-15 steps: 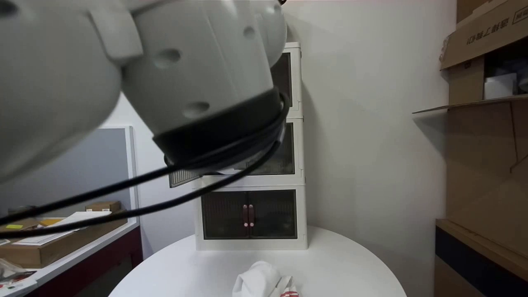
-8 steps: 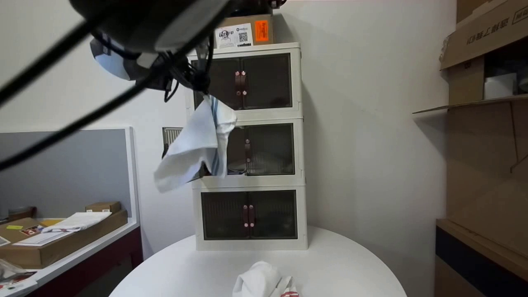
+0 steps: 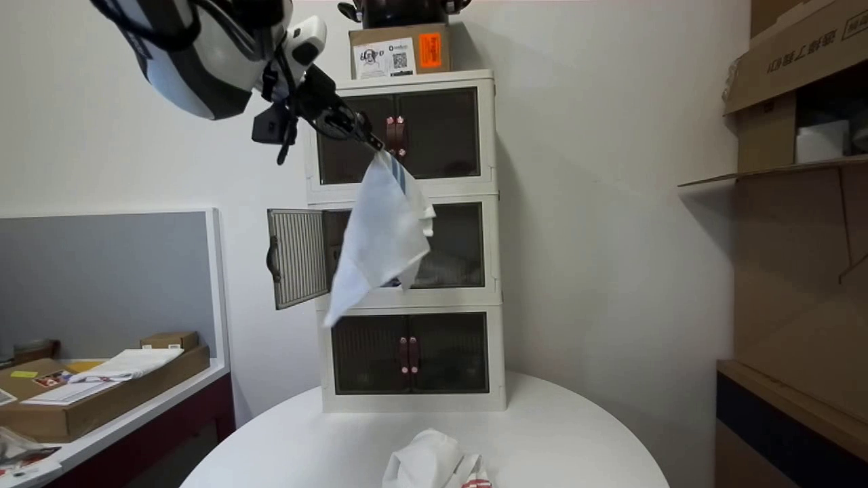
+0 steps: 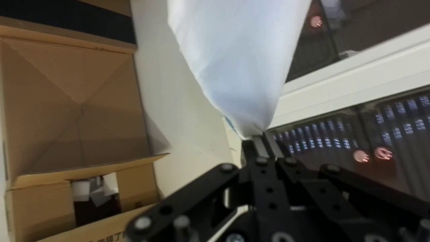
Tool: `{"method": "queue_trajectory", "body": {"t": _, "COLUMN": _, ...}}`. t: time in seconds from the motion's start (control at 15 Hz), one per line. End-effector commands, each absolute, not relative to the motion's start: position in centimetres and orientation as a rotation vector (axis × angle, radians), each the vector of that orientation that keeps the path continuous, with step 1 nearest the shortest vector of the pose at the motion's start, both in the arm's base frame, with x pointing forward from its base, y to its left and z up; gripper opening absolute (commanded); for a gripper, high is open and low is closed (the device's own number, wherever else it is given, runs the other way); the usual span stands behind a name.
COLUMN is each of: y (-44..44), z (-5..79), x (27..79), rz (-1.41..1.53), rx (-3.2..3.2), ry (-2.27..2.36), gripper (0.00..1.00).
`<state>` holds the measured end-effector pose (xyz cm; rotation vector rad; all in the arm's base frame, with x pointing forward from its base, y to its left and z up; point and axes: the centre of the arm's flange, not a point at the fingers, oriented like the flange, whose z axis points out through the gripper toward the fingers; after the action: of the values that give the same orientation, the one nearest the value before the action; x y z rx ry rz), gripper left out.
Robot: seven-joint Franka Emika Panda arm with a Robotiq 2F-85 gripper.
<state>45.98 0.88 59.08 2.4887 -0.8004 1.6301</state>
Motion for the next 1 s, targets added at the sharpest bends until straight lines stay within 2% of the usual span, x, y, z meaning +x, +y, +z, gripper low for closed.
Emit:
{"method": "queue_trajectory", "body": {"t": 0.0, "y": -2.2, "z": 54.0, "x": 44.6, "rz": 1.534, "rx": 2.474, "ry": -0.981, "gripper": 0.00}}
{"method": "queue_trajectory", "body": {"t": 0.4, "y": -6.5, "z": 47.5, "x": 43.8, "rz": 1.378, "rx": 2.458, "ry": -1.162, "gripper": 0.00}}
{"method": "queue_trajectory", "body": {"t": 0.8, "y": -8.9, "z": 42.1, "x": 45.7, "rz": 1.188, "rx": 2.539, "ry": -1.234, "gripper": 0.00}}
{"method": "queue_trajectory", "body": {"t": 0.87, "y": -9.0, "z": 41.1, "x": 46.2, "rz": 1.121, "rx": 2.574, "ry": -1.252, "gripper": 0.26}}
{"method": "queue_trajectory", "body": {"t": 0.93, "y": -9.2, "z": 40.1, "x": 46.7, "rz": 1.065, "rx": 2.591, "ry": -1.256, "gripper": 0.27}}
